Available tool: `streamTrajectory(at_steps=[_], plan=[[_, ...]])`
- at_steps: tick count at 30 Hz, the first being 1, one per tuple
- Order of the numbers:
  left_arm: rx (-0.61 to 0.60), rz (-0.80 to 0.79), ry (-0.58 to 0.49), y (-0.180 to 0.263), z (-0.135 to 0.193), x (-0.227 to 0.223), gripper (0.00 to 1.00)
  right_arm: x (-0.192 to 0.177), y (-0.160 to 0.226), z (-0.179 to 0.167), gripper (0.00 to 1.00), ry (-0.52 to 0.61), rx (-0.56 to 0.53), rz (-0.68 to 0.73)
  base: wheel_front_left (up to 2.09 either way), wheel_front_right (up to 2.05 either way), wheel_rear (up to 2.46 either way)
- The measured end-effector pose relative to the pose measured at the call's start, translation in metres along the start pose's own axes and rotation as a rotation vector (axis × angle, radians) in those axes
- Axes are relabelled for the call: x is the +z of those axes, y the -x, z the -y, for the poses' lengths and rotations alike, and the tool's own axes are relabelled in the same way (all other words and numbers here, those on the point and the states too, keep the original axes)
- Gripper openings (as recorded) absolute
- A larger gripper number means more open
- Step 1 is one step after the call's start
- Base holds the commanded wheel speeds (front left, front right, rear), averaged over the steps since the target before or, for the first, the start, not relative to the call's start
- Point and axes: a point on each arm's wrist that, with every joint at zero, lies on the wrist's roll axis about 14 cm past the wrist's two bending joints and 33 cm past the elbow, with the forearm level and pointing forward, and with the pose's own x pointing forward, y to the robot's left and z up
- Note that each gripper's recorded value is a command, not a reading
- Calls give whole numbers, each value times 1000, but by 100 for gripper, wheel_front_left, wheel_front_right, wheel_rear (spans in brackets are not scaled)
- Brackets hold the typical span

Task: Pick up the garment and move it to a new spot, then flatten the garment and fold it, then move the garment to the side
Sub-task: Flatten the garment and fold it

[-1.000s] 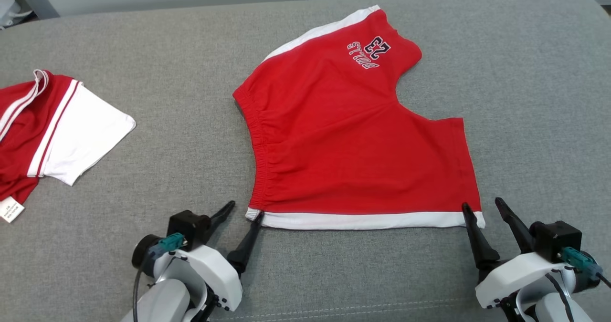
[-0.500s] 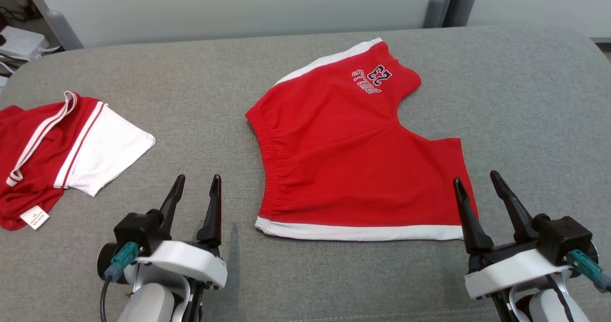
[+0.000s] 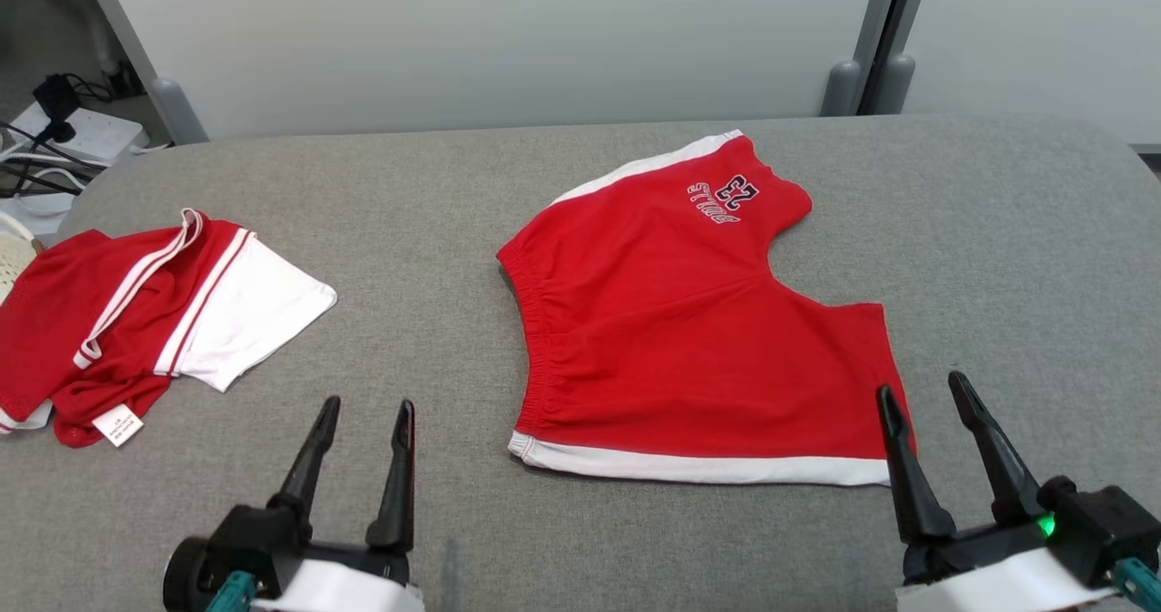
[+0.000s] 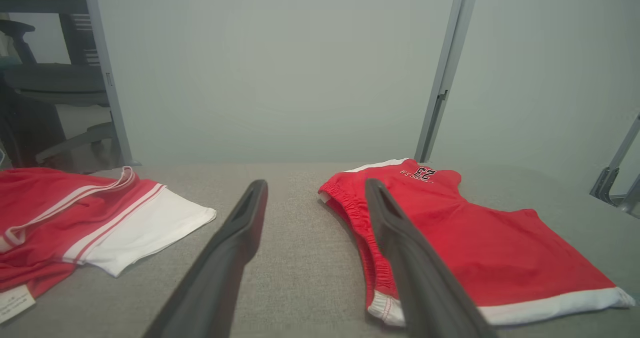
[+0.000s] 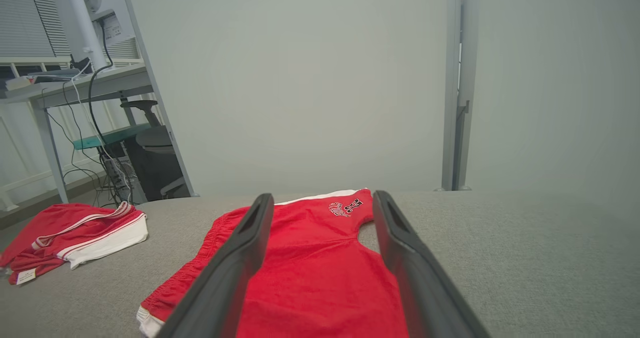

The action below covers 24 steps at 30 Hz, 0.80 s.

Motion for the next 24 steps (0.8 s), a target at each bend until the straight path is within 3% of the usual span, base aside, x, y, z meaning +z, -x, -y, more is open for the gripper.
streamTrajectory(at_steps=[6,24], plan=[[3,-51,-24,29,-6,-14,100,-6,24,12,100,11,-50,-30,0,0,0],[-41,-73,-73,44,5,-20,100,-5,48,23,100,11,-112,-36,0,0,0]])
